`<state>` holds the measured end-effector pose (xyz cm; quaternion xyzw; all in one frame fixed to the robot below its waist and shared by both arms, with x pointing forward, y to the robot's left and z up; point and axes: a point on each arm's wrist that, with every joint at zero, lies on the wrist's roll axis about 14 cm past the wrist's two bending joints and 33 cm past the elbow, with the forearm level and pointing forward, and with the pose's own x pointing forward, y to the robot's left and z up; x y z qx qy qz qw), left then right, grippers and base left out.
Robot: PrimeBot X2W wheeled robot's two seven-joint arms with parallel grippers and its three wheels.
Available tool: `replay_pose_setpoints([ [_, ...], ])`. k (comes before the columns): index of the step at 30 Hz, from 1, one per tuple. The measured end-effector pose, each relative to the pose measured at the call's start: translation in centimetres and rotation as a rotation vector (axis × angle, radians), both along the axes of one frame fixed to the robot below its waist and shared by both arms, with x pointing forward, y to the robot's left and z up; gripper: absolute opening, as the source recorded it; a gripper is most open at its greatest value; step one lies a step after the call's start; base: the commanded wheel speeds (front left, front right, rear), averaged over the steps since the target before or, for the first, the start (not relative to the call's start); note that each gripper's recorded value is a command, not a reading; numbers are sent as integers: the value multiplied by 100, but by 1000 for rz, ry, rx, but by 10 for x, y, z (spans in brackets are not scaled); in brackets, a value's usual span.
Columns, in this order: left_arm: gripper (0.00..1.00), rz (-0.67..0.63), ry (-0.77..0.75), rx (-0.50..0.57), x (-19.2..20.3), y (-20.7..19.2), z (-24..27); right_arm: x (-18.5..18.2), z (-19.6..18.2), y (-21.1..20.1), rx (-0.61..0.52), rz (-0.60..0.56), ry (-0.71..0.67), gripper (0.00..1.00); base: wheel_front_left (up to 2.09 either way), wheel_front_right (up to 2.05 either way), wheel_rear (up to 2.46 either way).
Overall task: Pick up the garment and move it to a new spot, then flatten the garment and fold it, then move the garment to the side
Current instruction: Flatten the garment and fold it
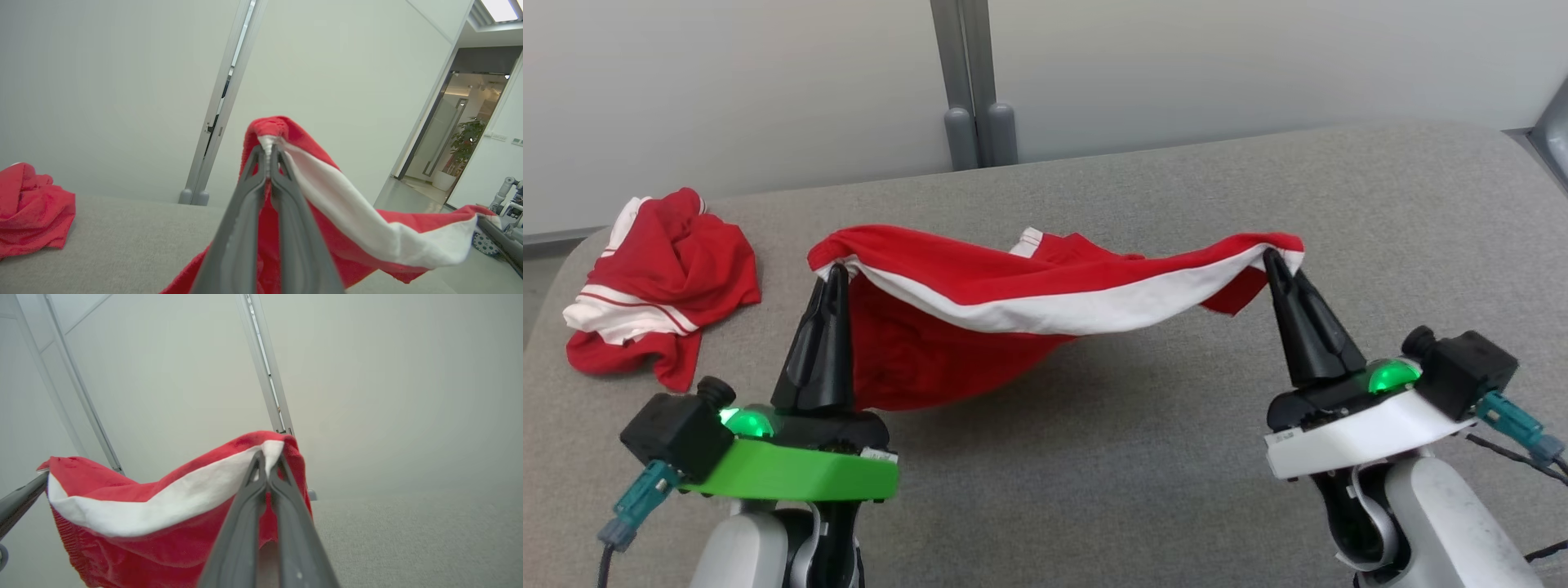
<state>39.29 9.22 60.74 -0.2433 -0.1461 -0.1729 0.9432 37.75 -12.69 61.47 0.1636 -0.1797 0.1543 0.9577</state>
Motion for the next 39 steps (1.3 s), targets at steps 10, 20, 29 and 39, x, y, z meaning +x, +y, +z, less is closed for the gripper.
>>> replay_pose_setpoints([
  [10,0,-125,-288,-66,-50,-23,112,-63,107,-47,12,-104,-308,0,0,0,0],
  [20,0,-220,-189,11,-29,-36,109,-64,113,-57,1,-124,-254,0,0,0,0],
  [29,0,-208,-30,138,81,-33,91,38,117,-49,-35,-76,-177,0,0,0,0],
  [39,0,-31,-86,177,214,-28,122,157,152,-51,-52,-170,-258,0,0,0,0],
])
